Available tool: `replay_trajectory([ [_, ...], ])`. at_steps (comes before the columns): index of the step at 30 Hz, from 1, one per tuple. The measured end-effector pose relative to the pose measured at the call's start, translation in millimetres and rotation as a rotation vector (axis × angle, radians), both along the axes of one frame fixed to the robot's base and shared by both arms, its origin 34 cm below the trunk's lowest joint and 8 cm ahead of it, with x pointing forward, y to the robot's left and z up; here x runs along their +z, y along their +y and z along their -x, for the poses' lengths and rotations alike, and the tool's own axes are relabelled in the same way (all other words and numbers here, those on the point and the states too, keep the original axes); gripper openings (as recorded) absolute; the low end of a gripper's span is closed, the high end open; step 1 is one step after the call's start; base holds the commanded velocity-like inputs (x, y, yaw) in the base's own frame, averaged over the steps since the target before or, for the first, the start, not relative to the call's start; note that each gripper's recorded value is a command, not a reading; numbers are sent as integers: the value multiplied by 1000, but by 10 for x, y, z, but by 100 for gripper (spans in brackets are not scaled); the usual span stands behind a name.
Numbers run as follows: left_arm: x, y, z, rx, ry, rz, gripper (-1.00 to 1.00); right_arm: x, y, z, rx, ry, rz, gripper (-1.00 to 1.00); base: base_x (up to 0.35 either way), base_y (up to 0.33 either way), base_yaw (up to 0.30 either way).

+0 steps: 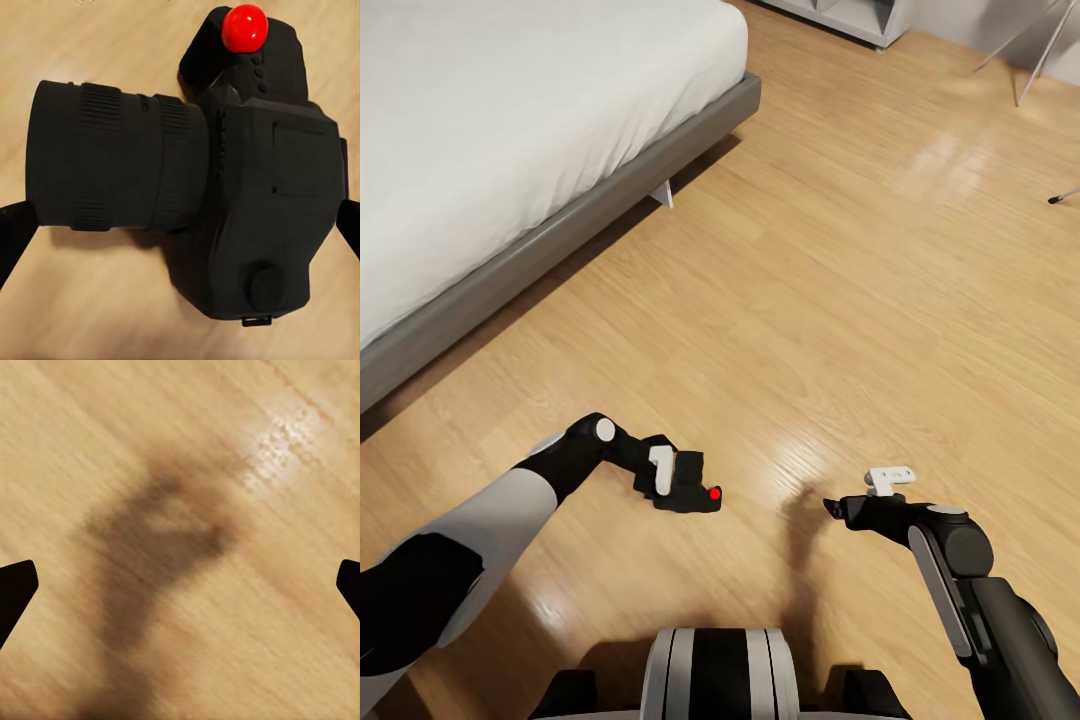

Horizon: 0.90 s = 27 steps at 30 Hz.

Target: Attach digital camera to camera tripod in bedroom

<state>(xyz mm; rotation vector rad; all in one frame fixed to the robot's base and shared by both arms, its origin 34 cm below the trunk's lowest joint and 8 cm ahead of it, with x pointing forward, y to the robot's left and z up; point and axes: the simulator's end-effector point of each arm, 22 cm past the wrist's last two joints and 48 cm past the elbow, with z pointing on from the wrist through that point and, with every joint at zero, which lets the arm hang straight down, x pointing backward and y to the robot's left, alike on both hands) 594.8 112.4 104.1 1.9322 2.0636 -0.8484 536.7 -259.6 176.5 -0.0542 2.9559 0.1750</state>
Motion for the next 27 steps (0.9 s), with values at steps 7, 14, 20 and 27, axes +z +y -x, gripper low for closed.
replay_trajectory([
  [7, 10, -59, 20, -12, -7, 21, 100, 0, 0, 0, 0, 0, 0, 100, 0, 0, 0],
  [14, -56, -28, 123, -3, -8, 22, 100, 0, 1, 0, 0, 0, 0, 100, 0, 0, 0],
  [20, -83, -17, 167, 0, -11, 25, 100, 0, 1, 0, 0, 0, 0, 100, 0, 0, 0],
  [27, -92, -9, 180, 3, -13, 26, 100, 0, 1, 0, 0, 0, 0, 100, 0, 0, 0],
])
